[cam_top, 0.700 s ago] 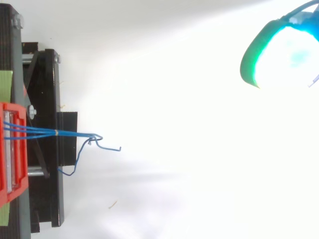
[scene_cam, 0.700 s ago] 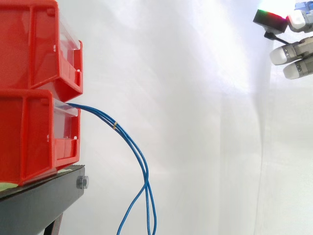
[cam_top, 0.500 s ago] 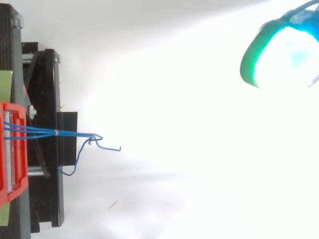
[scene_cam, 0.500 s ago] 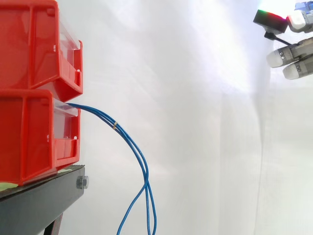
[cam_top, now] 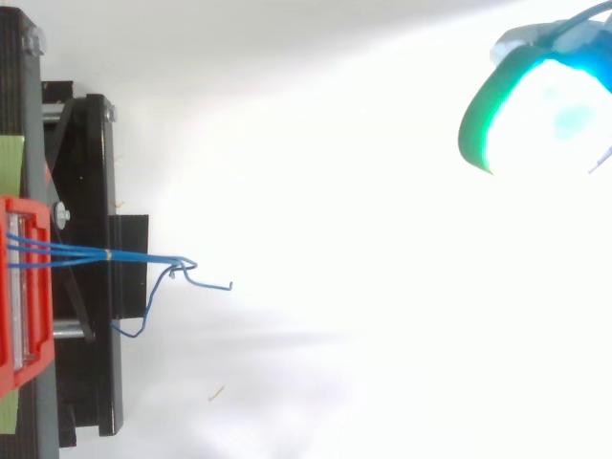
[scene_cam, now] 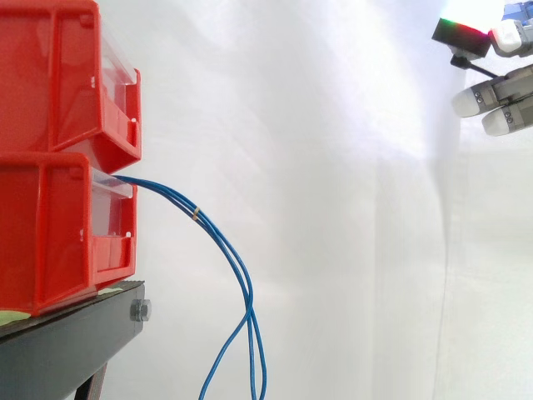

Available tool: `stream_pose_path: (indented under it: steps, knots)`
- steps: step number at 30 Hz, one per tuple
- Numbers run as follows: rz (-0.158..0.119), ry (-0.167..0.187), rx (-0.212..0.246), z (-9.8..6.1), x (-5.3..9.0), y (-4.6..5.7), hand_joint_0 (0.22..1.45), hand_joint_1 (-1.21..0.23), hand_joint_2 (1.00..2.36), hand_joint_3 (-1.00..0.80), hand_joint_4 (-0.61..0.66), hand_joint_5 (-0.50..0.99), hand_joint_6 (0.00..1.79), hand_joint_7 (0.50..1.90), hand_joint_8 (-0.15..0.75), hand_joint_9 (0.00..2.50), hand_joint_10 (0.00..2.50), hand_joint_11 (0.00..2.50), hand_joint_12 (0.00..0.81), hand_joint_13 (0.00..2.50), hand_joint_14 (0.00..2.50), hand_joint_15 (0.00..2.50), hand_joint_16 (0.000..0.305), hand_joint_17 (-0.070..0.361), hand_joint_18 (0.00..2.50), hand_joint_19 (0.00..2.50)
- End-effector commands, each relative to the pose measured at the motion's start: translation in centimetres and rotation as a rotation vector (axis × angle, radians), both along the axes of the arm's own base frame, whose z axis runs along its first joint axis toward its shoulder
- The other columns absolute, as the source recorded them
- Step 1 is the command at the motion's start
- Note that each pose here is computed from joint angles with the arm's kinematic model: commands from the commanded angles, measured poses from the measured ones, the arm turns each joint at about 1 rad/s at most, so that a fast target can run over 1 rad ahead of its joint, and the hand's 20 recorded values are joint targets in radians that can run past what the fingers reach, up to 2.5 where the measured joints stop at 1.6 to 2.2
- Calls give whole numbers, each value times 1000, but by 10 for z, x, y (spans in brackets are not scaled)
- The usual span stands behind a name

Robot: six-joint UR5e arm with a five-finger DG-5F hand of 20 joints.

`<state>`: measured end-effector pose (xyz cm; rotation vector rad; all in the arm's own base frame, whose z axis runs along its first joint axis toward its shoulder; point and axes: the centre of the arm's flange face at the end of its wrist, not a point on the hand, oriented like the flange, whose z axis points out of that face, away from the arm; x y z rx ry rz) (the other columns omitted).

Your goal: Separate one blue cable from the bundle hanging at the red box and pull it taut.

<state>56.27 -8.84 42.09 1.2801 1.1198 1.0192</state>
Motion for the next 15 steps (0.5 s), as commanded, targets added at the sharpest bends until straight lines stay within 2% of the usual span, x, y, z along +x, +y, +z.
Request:
stream_pose_path:
  steps: [1,3,12,15]
  knots:
    - [2,18,-3,-2,-2,0,520,-588,1000,-500,189,-210,502,832,241,396,6,225,319,181,2,57,48,108,1,32]
    - [3,50,-6,-5,-5,0,521,-589,1000,-500,192,-210,502,828,243,402,8,218,320,182,0,58,48,107,13,42]
    - [-1,52,-9,-5,-5,1,523,-597,1000,-500,193,-210,502,829,246,406,6,231,325,191,0,59,47,105,39,40]
    - [-32,40,-11,-4,-4,-1,524,-597,1000,-500,193,-211,502,829,249,405,6,228,326,190,2,55,46,105,44,47]
